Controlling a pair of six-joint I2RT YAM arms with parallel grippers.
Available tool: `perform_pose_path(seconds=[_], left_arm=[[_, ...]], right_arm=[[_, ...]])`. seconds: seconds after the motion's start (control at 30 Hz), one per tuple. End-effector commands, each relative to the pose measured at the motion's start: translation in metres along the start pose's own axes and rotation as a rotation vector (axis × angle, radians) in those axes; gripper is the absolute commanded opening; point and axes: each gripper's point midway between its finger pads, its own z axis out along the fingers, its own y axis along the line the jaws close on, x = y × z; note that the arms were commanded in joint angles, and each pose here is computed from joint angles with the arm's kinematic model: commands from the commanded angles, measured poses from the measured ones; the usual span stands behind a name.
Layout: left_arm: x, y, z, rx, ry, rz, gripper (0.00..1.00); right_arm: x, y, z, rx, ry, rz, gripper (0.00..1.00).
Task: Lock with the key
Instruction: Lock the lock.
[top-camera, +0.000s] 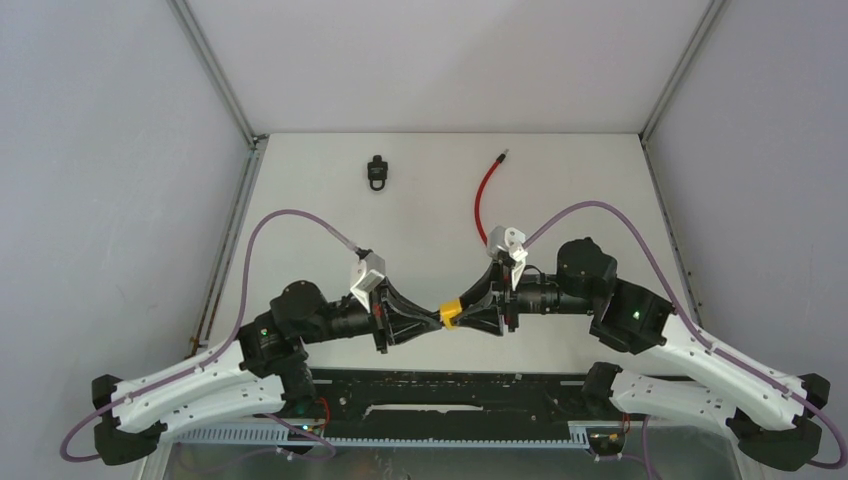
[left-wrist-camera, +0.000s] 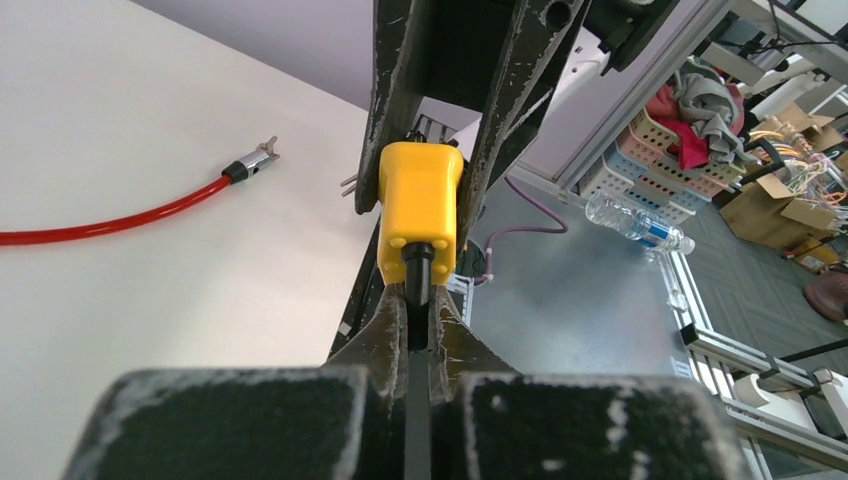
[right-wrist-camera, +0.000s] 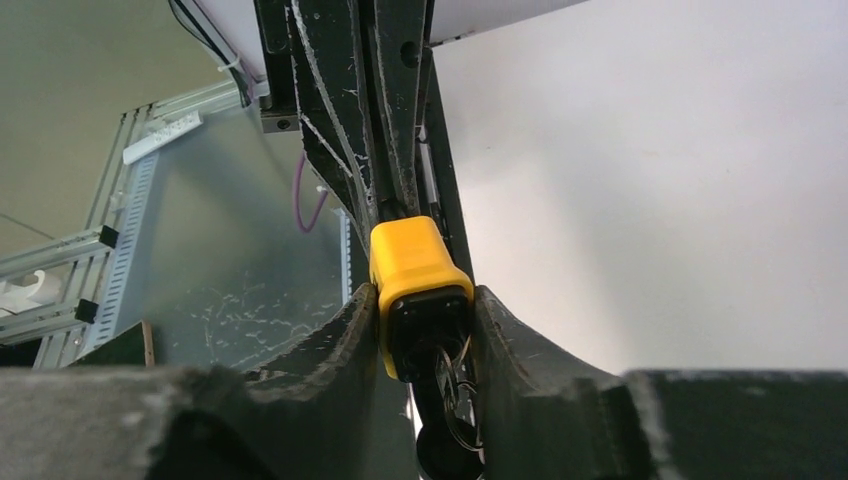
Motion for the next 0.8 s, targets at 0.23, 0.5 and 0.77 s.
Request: perform_pose_path(seconds=[0.23,0.5,0.77], left_arm=[[-0.039,-0.014,-0.02,0.022,-0.2,0.037,0.0],[-0.039,-0.017,-0.028,0.029,-0.208,0.048,0.0],[-0.033,-0.04,-0.023,0.167,-0.147,0.081,0.0]], right_arm=[[-0.047,0.014,-0.033,0.016,-0.183,-0.129,0.73],[-0.046,0.011,-0.046,0.038,-0.185,-0.155,0.59],[-0.049,0.024,-0.042,-0.046,-0.193,-0.157,0.45]])
